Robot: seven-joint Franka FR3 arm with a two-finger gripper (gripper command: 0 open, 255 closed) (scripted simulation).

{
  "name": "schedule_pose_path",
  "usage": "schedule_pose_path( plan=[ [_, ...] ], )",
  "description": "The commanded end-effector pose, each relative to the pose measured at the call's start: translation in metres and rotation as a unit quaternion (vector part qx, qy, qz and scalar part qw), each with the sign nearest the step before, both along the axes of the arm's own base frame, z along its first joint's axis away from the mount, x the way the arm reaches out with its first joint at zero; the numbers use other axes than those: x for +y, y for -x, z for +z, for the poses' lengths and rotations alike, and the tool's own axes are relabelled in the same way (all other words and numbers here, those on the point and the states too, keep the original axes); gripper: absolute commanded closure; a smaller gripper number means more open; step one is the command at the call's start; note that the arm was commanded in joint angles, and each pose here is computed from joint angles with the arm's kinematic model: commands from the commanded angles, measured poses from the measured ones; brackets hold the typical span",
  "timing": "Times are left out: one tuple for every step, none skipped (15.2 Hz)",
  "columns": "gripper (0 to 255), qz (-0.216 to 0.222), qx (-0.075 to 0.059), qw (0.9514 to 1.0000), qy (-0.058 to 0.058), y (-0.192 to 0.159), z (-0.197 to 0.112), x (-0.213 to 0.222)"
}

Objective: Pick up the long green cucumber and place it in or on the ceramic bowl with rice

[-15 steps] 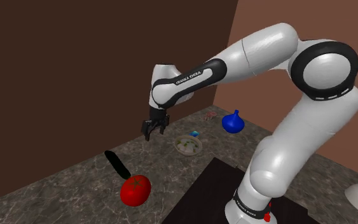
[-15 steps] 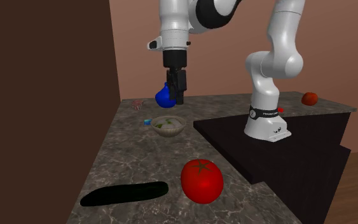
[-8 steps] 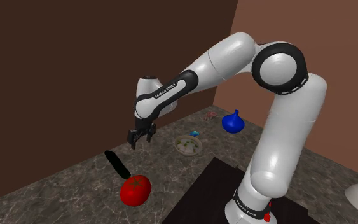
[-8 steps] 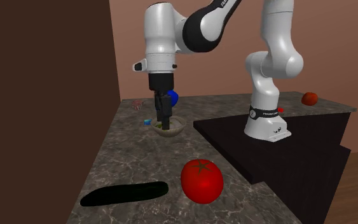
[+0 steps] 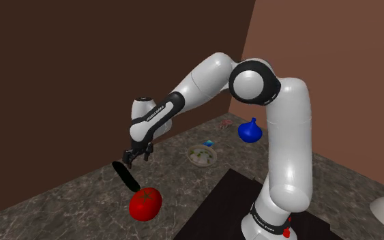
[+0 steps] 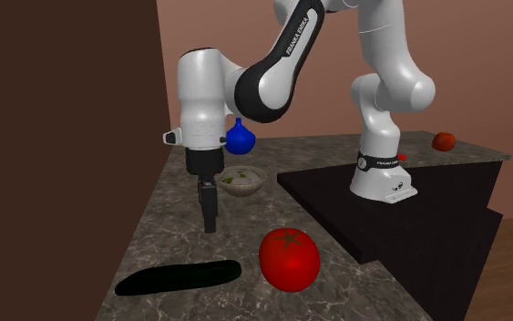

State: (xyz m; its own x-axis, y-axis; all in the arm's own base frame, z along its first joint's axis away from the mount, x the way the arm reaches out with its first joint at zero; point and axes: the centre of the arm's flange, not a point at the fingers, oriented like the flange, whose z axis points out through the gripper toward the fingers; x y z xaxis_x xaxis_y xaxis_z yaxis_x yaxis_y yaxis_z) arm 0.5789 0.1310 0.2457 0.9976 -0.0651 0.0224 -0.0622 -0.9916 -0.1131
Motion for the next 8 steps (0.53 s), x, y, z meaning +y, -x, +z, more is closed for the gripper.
schedule_pose_path(
  plan=[
    [0,-0.001,-0.001,1.0,0.0,-0.02,-0.018,0.009],
    [0,-0.002,-0.001,1.0,-0.001,-0.028,-0.028,0.014],
    [0,-0.002,-0.002,1.0,-0.001,-0.036,-0.037,0.018],
    [0,-0.003,-0.002,1.0,-0.001,-0.044,-0.046,0.022],
    [0,-0.004,-0.003,1.0,-0.002,-0.053,-0.055,0.026],
    [0,-0.004,-0.003,1.0,-0.002,-0.058,-0.061,0.028],
    [0,-0.004,-0.003,1.0,-0.002,-0.058,-0.066,0.029],
    [0,-0.004,-0.003,1.0,-0.002,-0.058,-0.071,0.029]
  ],
)
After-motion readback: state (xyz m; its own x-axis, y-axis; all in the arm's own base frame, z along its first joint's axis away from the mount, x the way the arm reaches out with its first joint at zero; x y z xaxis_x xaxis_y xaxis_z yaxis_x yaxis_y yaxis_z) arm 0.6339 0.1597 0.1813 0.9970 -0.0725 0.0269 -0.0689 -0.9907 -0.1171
